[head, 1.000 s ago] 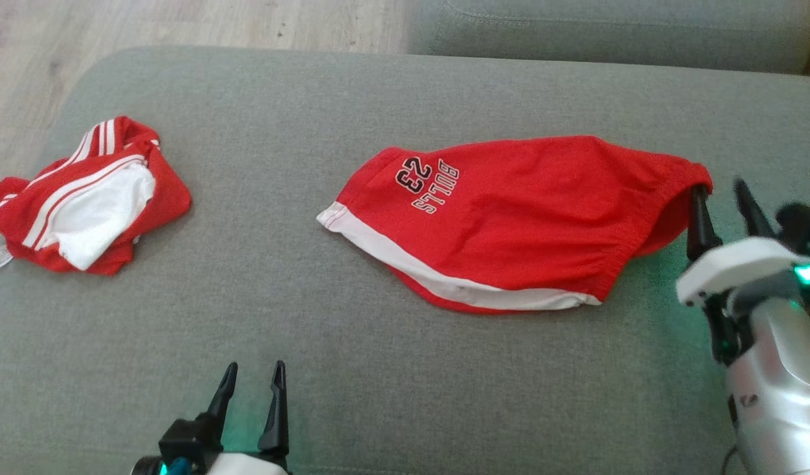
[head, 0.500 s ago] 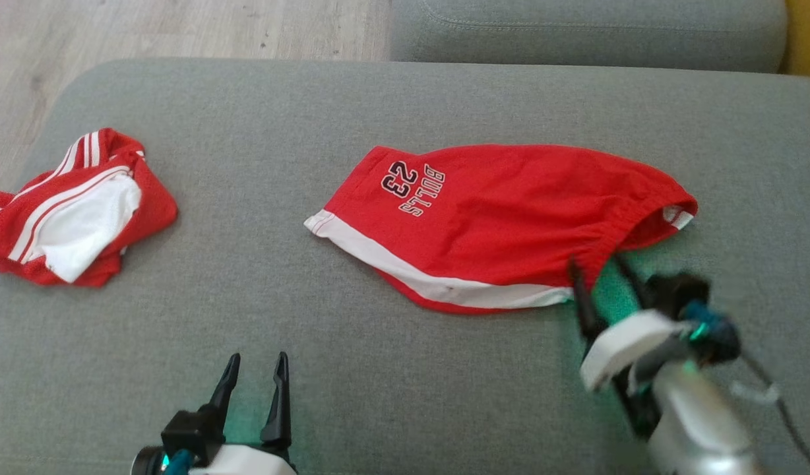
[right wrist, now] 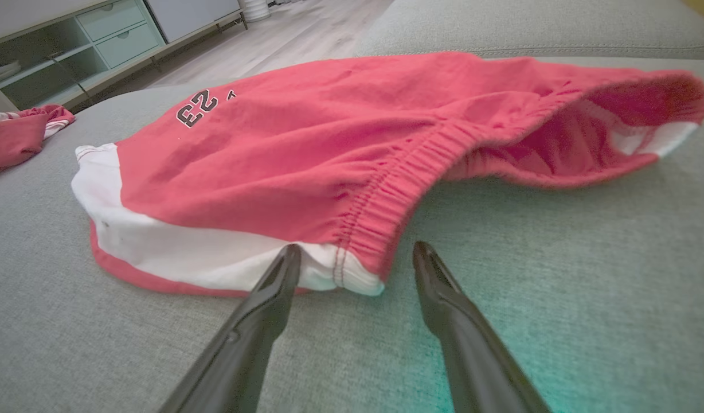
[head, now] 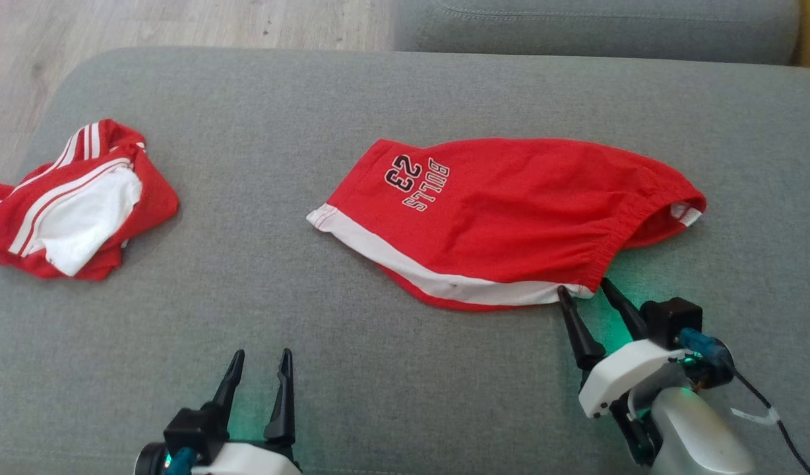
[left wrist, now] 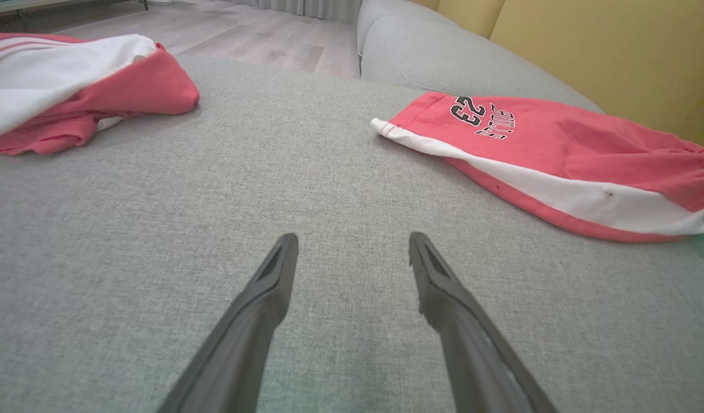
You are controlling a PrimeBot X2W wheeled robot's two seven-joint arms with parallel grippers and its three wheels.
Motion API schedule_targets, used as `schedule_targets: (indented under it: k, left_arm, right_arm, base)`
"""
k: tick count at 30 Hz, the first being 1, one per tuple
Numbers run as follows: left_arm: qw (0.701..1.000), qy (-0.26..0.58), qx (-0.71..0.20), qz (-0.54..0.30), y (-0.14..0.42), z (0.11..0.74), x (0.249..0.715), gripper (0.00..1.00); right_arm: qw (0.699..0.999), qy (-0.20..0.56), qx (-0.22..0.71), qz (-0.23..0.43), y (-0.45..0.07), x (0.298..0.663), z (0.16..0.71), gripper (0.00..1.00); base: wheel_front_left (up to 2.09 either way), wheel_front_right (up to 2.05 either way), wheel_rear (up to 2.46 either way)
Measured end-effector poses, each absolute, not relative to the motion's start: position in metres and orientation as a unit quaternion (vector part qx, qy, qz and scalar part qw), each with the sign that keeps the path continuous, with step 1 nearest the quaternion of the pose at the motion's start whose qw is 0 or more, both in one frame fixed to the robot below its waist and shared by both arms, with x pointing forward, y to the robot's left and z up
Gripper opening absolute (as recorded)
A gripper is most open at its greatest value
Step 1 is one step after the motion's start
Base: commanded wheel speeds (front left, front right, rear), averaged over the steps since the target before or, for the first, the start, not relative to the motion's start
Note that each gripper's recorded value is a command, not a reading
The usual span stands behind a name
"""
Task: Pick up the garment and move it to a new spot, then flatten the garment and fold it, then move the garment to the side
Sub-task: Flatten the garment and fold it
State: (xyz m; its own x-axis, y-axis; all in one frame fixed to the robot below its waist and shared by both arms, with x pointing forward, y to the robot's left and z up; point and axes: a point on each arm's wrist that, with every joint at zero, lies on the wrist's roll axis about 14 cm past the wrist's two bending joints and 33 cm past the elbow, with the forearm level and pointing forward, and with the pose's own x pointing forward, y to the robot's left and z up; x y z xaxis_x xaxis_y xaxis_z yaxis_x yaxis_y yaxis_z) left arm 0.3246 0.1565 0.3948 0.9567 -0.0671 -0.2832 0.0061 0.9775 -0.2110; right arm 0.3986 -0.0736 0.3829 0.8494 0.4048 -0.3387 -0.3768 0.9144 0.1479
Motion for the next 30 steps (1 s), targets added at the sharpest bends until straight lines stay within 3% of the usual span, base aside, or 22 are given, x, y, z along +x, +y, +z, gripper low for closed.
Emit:
schedule_targets:
  k: [2, 3, 12, 19, 20, 21, 30]
  left_arm:
    - [0.983, 0.147, -0.104, -0.018, 0.157, 0.394, 0.324, 1.0]
    - [0.983, 0.147, -0.104, -0.018, 0.157, 0.394, 0.324, 1.0]
    - [0.985, 0.138, -0.105, -0.024, 0.153, 0.4, 0.324, 1.0]
    - [0.982, 0.145, -0.111, -0.041, 0.142, 0.397, 0.327, 1.0]
    - [0.982, 0.147, -0.111, -0.042, 0.141, 0.395, 0.327, 1.0]
    - [0.982, 0.149, -0.111, -0.043, 0.14, 0.394, 0.328, 1.0]
    - [0.987, 0.129, -0.088, -0.036, 0.147, 0.405, 0.341, 1.0]
  right_arm:
    - [0.96, 0.185, 0.038, 0.205, -0.072, 0.399, 0.382, 0.07]
    - [0.96, 0.185, 0.039, 0.205, -0.072, 0.399, 0.382, 0.0]
    - [0.977, 0.146, 0.068, 0.141, -0.115, 0.415, 0.407, 0.0]
    - [0.978, 0.168, 0.064, 0.104, -0.15, 0.4, 0.391, 0.0]
    - [0.978, 0.17, 0.063, 0.102, -0.151, 0.401, 0.39, 0.46]
    - [0.978, 0.172, 0.06, 0.099, -0.153, 0.403, 0.389, 1.0]
    - [0.993, 0.088, -0.006, 0.073, -0.173, 0.435, 0.438, 1.0]
  base:
    - [0.0, 0.0, 0.0]
    - [0.0, 0.0, 0.0]
    - [0.0, 0.0, 0.0]
    - [0.0, 0.0, 0.0]
    - [0.0, 0.0, 0.0]
    - [0.0, 0.0, 0.0]
    - [0.0, 0.0, 0.0]
